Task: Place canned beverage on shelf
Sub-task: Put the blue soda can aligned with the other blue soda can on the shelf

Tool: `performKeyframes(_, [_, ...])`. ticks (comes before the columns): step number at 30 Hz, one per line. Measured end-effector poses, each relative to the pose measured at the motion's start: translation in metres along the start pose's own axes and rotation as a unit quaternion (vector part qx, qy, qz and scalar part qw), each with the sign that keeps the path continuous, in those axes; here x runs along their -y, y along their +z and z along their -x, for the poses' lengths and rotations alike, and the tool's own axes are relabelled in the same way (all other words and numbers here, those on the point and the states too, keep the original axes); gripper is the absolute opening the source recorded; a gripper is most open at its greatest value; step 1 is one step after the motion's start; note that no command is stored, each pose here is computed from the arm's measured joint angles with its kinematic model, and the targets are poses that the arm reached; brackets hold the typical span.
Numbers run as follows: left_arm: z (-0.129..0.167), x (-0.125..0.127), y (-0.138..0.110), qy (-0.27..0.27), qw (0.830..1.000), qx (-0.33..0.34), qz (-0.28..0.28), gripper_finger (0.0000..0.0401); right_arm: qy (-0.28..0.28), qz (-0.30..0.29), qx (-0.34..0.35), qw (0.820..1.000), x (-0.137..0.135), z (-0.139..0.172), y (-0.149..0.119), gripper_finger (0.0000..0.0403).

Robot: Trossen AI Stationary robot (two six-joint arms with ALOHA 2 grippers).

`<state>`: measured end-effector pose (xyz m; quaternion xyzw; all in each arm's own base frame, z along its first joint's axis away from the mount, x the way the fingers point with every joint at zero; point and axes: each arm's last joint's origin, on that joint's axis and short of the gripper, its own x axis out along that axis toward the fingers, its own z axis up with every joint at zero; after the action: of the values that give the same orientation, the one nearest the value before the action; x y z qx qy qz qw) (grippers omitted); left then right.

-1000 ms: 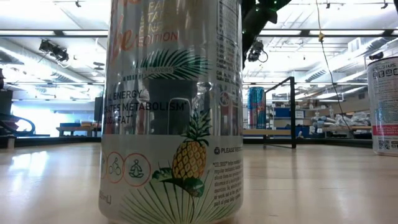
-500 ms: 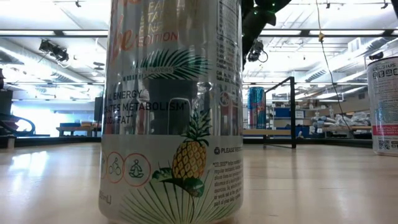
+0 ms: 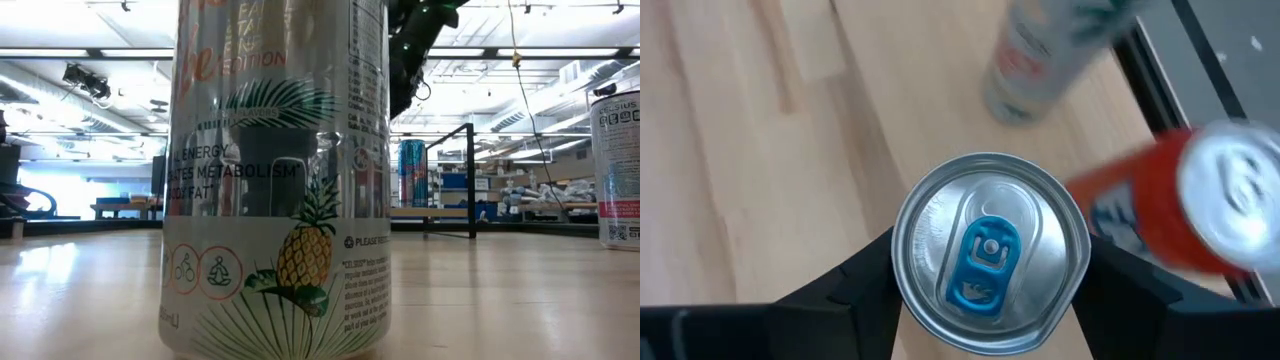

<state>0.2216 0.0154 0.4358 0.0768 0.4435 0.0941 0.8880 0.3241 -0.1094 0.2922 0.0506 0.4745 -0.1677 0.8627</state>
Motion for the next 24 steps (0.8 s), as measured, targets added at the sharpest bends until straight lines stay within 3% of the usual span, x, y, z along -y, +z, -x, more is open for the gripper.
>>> performKeyframes(14, [0.000,0.000,-0.001,0.000,1.000,-0.003,0.000,0.0318,-0.032,-0.028,-0.054,0.998,0.014,0.011,-0.013,0.0243])
performKeyframes(24, [0.000,0.000,-0.002,-0.001,1.000,-0.009,-0.001,0.0318,-0.033,-0.034,0.037,0.998,0.020,0.077,-0.019,0.0243])
